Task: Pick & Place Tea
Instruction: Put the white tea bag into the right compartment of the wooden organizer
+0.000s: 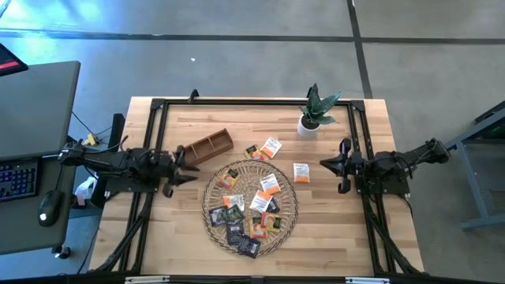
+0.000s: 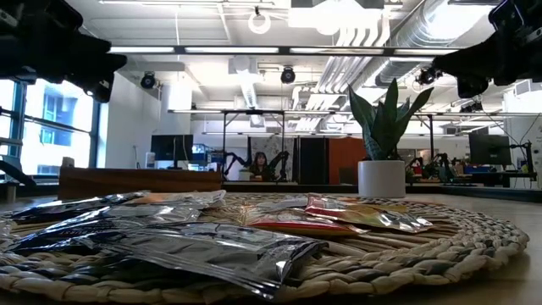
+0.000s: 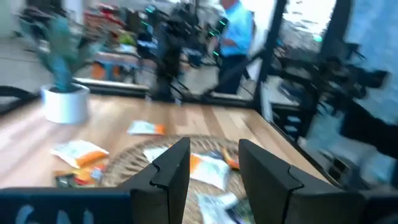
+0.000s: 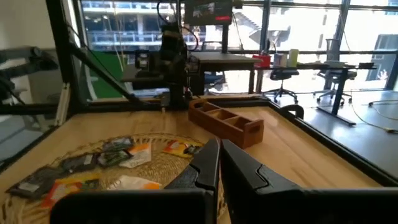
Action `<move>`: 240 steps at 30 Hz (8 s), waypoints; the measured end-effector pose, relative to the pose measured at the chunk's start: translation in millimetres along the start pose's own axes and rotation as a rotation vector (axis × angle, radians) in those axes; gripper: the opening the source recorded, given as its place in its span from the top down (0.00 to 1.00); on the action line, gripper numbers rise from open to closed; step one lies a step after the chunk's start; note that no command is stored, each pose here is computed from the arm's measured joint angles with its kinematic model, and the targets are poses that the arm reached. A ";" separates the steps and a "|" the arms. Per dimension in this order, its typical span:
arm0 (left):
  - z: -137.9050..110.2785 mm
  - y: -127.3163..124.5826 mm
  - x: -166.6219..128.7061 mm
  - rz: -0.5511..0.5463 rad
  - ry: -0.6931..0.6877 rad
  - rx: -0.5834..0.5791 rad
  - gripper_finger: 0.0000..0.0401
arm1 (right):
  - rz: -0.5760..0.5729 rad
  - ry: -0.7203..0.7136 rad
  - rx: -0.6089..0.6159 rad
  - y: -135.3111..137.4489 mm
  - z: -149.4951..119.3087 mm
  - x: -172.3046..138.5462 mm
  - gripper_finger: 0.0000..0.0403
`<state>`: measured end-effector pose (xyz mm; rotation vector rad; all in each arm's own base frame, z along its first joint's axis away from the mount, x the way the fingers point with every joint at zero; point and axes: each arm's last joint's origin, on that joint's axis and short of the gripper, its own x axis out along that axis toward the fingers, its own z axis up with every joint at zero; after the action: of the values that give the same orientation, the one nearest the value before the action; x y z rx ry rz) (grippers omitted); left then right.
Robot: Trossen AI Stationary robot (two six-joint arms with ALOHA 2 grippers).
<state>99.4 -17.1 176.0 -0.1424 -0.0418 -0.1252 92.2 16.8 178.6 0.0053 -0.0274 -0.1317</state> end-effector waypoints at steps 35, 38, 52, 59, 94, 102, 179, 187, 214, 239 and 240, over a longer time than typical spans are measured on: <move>46.3 3.9 -9.3 0.304 -0.362 -0.003 0.66 | -0.227 0.004 0.000 -9.9 6.1 28.9 0.59; 49.5 4.2 -8.9 0.330 -0.332 -0.032 0.66 | -0.230 0.135 0.041 -11.5 -2.6 39.9 0.57; 47.2 5.6 -3.8 0.388 -0.270 -0.044 0.66 | -0.379 0.723 0.163 -26.2 -61.7 55.5 0.64; 47.2 5.6 -3.8 0.389 -0.270 -0.044 0.66 | -0.329 0.733 0.201 -24.8 -71.5 67.1 0.65; 47.4 5.7 -3.9 0.395 -0.271 -0.045 0.66 | -0.298 0.238 0.037 -22.8 -29.3 119.2 0.99; 48.2 7.6 -5.1 0.472 -0.285 -0.049 0.66 | -0.233 0.136 -0.166 -23.6 23.6 218.7 1.00; 40.8 8.0 -3.3 0.450 -0.228 -0.124 0.66 | -0.265 0.917 -0.263 -45.9 92.1 243.8 0.77; 41.1 7.9 -3.4 0.448 -0.233 -0.129 0.66 | -0.243 0.688 -0.065 -70.0 2.7 221.4 0.77; 40.8 8.4 -3.5 0.467 -0.232 -0.129 0.66 | -0.435 0.829 0.106 -107.3 -80.0 229.7 0.77; 40.0 8.6 -3.4 0.470 -0.223 -0.123 0.66 | -0.287 0.564 -0.123 -79.2 -29.8 244.4 0.98; 40.0 8.6 -3.4 0.470 -0.223 -0.123 0.66 | -0.306 0.601 -0.126 -81.9 -33.0 242.2 0.97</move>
<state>95.8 -2.5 214.2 -0.2842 -0.2216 0.3590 322.4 -96.1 151.6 -0.0770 0.5843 -0.4330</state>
